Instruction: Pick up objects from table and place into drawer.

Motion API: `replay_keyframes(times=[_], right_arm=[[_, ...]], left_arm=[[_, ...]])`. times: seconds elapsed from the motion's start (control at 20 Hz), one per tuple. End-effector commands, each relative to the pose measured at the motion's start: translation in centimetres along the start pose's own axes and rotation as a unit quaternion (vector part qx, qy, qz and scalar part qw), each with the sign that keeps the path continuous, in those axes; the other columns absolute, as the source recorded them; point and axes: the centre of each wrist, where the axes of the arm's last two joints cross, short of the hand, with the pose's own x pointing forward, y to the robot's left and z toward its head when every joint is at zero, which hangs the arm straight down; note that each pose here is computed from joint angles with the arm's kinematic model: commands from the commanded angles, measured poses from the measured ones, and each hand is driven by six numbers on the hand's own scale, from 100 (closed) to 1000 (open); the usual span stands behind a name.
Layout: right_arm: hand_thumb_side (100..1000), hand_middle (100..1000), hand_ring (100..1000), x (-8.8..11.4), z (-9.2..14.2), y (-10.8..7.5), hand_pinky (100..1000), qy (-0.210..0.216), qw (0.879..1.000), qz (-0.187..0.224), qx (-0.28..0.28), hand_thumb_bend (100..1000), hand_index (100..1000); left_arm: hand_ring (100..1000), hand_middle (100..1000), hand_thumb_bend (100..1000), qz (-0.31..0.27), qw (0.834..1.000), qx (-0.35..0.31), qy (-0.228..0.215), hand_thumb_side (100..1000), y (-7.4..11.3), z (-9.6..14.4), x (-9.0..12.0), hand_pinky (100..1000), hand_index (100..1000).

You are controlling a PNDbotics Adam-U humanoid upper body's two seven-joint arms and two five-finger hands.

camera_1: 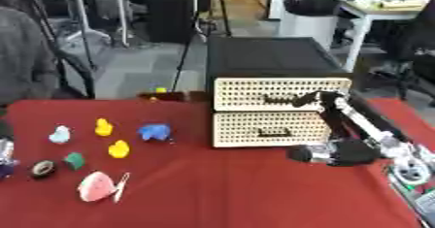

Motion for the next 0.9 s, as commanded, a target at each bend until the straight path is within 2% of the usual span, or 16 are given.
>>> replay_keyframes(times=[0.05, 0.5, 0.9], right_arm=[[770, 100, 100, -0.9, -0.4, -1.2, 100, 0.016, 0.999, 0.031, 0.004, 1000, 759], [750, 100, 100, -3.3, -1.6, -1.3, 100, 0.051, 0.997, 0.059, 0.010, 1000, 762], [743, 100, 100, -5.0, -2.4, -2.0, 100, 0.076, 0.995, 0.068, 0.000, 1000, 764]], left_arm=[[569, 573, 117, -0.003, 1.000, 0.001, -0.016, 222, 0.4, -0.5, 0.7, 624, 780], [569, 574, 113, -0.001, 1.000, -0.002, -0.018, 220, 0.2, -0.6, 0.8, 623, 780], [569, 574, 108, 0.002, 1.000, -0.005, -0.020, 220, 0.0, -0.7, 0.9, 623, 780]])
